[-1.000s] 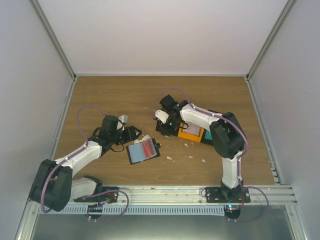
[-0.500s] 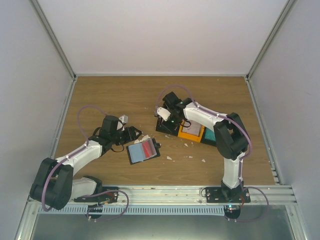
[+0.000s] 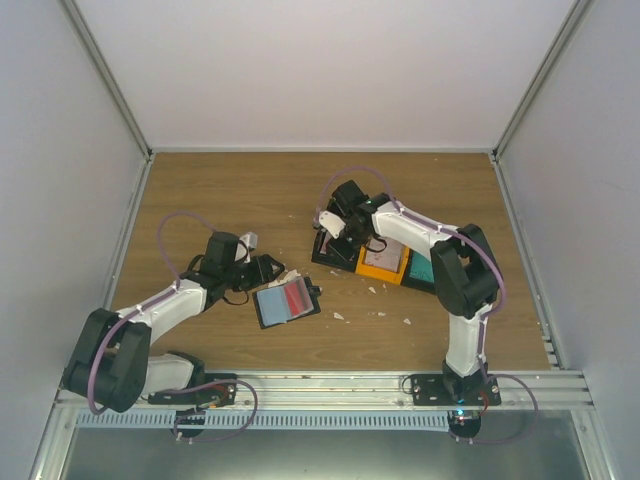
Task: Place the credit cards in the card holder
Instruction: Pick up the credit card from the storage box.
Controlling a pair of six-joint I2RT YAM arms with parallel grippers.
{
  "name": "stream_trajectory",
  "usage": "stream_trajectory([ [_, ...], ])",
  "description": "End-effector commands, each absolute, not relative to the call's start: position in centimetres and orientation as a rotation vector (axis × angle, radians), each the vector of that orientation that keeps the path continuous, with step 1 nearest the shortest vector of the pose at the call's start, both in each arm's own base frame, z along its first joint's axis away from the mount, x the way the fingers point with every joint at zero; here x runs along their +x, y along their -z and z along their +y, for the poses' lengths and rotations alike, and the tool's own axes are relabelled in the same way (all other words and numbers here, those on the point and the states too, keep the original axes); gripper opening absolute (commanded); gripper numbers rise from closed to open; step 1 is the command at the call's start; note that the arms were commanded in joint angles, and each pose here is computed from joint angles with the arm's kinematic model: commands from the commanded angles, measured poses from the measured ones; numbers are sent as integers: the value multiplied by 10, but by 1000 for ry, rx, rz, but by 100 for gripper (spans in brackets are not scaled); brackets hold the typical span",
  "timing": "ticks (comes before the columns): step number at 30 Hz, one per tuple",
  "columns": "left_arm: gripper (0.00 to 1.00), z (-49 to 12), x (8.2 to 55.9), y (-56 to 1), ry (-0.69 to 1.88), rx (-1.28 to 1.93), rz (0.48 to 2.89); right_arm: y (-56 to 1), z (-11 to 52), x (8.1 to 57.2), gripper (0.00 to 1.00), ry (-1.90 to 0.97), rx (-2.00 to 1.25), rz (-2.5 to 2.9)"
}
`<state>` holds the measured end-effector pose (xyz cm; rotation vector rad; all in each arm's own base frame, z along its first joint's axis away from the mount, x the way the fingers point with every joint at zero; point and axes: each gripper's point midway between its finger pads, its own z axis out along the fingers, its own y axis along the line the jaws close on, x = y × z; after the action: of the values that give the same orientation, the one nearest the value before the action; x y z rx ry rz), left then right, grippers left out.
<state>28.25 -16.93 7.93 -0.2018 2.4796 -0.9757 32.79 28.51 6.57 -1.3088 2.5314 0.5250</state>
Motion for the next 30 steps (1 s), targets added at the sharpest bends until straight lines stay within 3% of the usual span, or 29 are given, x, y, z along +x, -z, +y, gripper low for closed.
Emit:
stream_trajectory([
  [1, 60, -171, 289, -82, 991, -163, 2433, -81, 289, 315, 20, -624, -1333, 2502],
  [14, 60, -171, 287, -77, 987, -160, 2447, -78, 288, 313, 21, -653, -1328, 2510],
  [30, 60, -171, 286, -79, 996, -157, 2442, -95, 283, 330, 6, -604, -1239, 2489],
])
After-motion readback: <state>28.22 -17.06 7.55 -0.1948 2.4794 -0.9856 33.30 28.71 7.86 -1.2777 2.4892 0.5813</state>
